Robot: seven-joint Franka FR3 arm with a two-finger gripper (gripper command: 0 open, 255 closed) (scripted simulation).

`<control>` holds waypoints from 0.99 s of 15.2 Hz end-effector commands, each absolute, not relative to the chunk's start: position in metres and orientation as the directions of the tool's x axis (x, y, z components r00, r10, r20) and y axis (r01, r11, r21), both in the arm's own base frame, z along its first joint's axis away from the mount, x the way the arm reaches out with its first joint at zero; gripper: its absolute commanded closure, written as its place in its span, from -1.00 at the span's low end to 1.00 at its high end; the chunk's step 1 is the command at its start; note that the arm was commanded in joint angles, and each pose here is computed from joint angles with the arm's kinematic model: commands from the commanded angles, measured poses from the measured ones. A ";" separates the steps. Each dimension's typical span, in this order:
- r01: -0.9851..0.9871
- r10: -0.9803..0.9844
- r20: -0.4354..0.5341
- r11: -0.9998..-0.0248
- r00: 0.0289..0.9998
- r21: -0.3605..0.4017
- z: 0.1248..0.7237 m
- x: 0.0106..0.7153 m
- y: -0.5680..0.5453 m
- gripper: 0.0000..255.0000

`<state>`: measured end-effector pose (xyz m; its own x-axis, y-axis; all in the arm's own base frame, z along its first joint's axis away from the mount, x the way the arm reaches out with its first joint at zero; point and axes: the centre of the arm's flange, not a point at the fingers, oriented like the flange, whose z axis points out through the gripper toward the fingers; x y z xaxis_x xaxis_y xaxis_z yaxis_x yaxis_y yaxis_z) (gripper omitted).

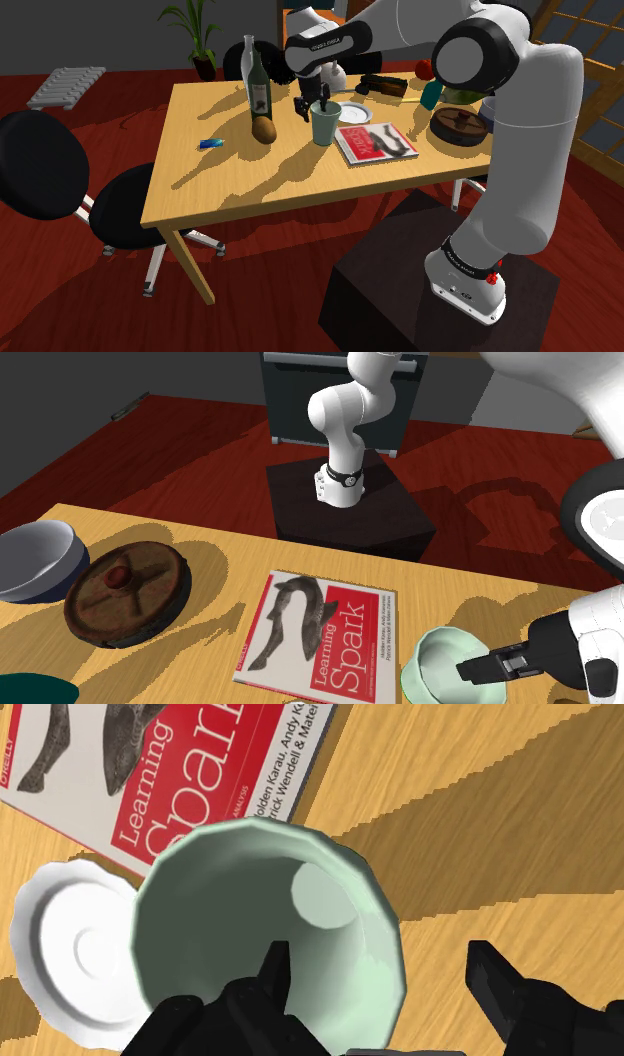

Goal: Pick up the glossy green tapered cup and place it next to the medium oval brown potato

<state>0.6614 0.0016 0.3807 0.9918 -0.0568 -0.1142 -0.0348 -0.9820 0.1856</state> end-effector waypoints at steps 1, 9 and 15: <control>-0.035 -0.057 -0.114 -0.982 0.992 0.186 0.381 0.661 0.002 -1.00; -0.035 -0.057 -0.114 -0.982 0.992 0.186 0.430 0.667 0.011 -1.00; -0.035 -0.057 -0.114 -0.982 0.992 0.186 0.430 0.667 0.011 -1.00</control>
